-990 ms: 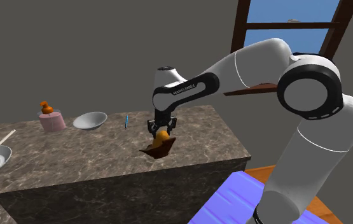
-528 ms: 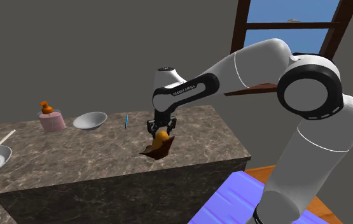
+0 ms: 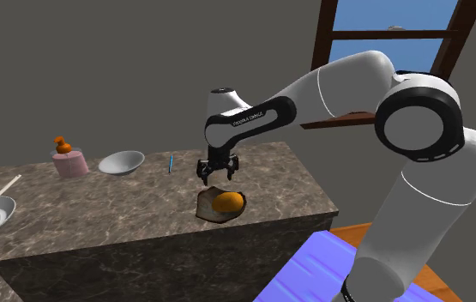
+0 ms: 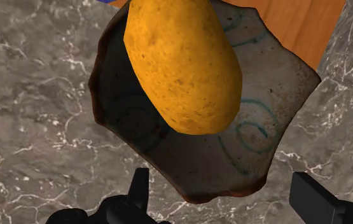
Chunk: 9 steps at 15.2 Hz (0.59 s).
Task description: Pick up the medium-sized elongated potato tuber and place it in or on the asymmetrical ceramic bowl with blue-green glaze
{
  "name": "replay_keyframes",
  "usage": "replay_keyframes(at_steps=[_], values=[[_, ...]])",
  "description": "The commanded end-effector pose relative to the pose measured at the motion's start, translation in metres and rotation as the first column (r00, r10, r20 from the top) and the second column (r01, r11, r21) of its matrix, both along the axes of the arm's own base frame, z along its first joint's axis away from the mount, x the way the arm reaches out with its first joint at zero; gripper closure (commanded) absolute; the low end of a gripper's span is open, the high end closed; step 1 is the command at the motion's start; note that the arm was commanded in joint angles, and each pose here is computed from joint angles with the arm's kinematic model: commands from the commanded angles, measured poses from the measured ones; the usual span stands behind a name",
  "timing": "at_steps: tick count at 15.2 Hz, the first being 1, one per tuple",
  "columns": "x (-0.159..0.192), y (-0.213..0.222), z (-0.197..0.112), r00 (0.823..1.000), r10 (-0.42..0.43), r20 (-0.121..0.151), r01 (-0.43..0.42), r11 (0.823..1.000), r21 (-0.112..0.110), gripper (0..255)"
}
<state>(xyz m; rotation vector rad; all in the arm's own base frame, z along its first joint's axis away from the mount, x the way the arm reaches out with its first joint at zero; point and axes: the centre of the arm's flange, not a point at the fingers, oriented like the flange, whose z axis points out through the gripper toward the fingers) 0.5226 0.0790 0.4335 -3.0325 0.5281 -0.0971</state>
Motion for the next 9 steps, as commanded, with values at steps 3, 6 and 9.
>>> replay_keyframes(at_steps=[3,6,9], values=[[-0.005,-0.005,0.034,1.0,0.0,-0.001,0.0,1.0,0.0,0],[-0.005,-0.005,0.034,1.0,0.0,-0.001,0.0,1.0,0.0,0],[-0.005,-0.005,0.034,1.0,0.0,-0.001,0.0,1.0,0.0,0]])
